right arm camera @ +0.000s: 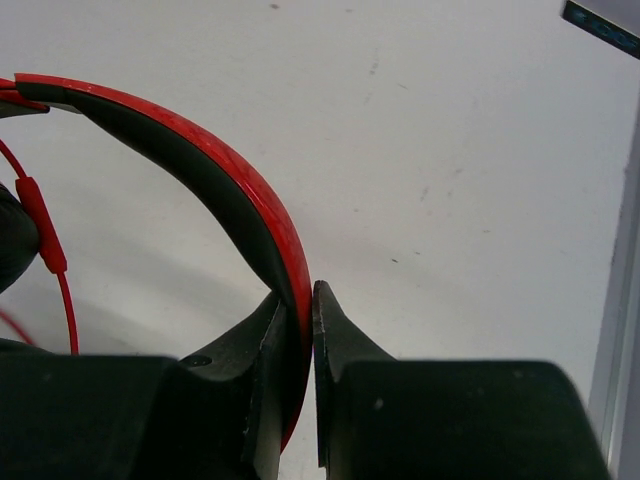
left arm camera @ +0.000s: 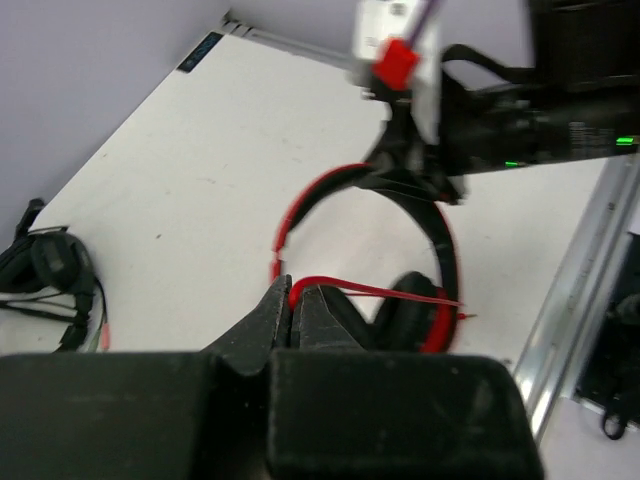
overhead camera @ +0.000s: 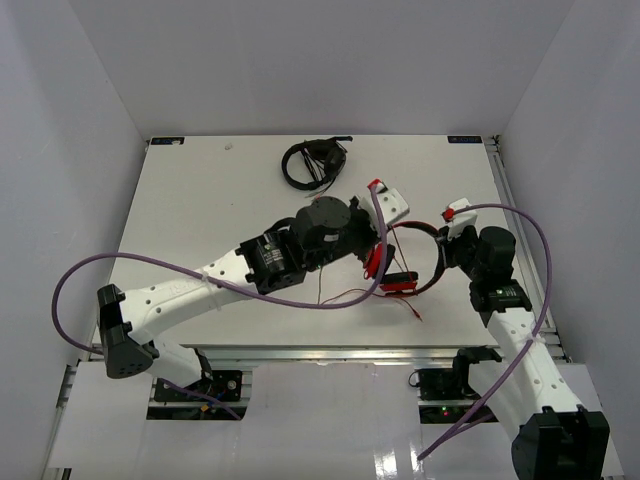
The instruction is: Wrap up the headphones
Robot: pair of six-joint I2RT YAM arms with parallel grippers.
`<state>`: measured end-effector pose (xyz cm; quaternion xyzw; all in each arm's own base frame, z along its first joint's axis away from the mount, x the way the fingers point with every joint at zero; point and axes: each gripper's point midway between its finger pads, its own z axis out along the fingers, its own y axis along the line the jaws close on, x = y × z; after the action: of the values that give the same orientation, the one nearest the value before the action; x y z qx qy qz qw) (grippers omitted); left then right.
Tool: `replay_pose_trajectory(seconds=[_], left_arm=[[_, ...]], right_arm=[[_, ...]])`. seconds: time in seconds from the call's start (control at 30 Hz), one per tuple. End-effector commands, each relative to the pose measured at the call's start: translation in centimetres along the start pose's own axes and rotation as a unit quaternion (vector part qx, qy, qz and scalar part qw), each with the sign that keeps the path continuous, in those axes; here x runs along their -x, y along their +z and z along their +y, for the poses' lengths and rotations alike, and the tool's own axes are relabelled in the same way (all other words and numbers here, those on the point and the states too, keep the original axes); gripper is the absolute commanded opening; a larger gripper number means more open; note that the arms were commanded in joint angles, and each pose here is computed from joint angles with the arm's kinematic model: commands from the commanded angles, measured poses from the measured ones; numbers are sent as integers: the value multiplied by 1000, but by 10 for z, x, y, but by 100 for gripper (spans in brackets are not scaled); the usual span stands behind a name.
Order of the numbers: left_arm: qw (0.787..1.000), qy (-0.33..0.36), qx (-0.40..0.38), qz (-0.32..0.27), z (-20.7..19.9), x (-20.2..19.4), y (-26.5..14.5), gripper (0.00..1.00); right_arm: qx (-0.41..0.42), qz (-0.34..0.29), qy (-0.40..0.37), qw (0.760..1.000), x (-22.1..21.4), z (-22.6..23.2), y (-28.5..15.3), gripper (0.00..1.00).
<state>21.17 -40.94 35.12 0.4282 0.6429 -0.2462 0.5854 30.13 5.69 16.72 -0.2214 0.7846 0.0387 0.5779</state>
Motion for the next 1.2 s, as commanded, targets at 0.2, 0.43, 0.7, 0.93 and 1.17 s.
replay_pose_trajectory(seconds=[0.2,0.43,0.7,0.93,1.17], left_arm=[[997,-48,59,-33,103,1,-19,0],[994,-94,55,-15,110,-55,-32,0],[988,-149,22,-25,89,-90,-39,0],[979,-193,-30,-48,65,-105,-34,1],[963,-250,-72,-73,44,-121,-24,9]], right_arm=[[204,-87,-75,972,51,68,-39,8],[257,-108,-45,959,70,87,-59,8],[303,-103,45,946,91,99,-67,8],[330,-94,143,928,111,102,-70,8],[344,-86,254,900,126,98,-66,8]])
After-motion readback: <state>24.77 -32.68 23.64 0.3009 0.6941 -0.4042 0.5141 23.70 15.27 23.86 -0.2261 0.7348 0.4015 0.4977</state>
